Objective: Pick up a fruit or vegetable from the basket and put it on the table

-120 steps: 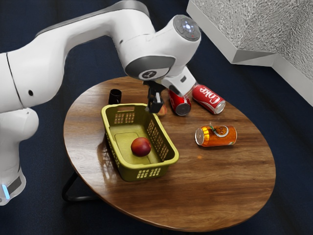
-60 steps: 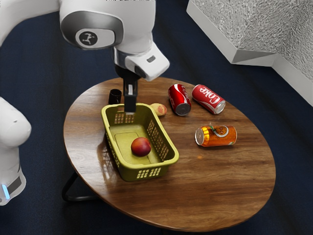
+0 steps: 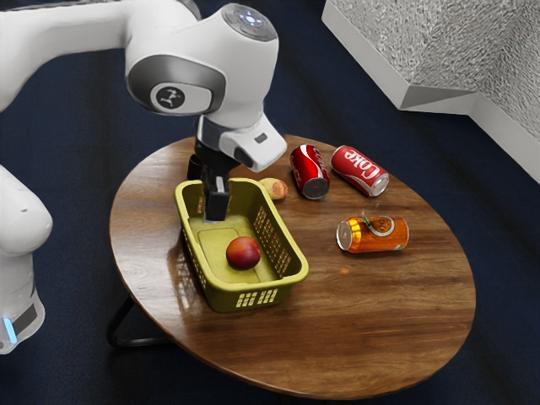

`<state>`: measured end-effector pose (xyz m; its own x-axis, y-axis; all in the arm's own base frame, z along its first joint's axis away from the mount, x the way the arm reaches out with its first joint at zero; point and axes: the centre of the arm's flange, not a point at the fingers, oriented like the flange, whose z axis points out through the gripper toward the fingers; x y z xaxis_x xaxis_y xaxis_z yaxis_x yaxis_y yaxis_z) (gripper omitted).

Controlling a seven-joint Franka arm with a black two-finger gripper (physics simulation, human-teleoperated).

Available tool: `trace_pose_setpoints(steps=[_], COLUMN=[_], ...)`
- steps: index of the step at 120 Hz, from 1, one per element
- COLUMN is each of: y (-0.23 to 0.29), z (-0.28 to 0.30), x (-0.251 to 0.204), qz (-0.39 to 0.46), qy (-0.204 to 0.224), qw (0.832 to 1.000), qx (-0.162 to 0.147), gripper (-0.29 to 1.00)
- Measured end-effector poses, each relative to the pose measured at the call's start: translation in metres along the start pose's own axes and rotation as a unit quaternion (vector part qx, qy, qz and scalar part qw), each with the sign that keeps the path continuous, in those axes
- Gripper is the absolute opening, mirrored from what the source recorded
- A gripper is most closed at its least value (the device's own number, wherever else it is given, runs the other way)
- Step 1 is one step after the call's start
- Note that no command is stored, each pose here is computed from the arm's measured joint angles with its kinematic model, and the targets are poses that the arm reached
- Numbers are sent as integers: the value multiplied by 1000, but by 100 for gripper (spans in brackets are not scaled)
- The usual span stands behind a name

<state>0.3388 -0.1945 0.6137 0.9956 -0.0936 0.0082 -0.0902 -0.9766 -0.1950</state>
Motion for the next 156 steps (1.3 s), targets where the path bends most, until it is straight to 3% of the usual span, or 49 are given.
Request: trace_pose_setpoints(steps=[81,156], y=[-6,-20], z=[65,119], x=[34,65], qz=[-23,-29], qy=[2,-21], qw=[1000,999], qx=[-11,-39], gripper=[68,68])
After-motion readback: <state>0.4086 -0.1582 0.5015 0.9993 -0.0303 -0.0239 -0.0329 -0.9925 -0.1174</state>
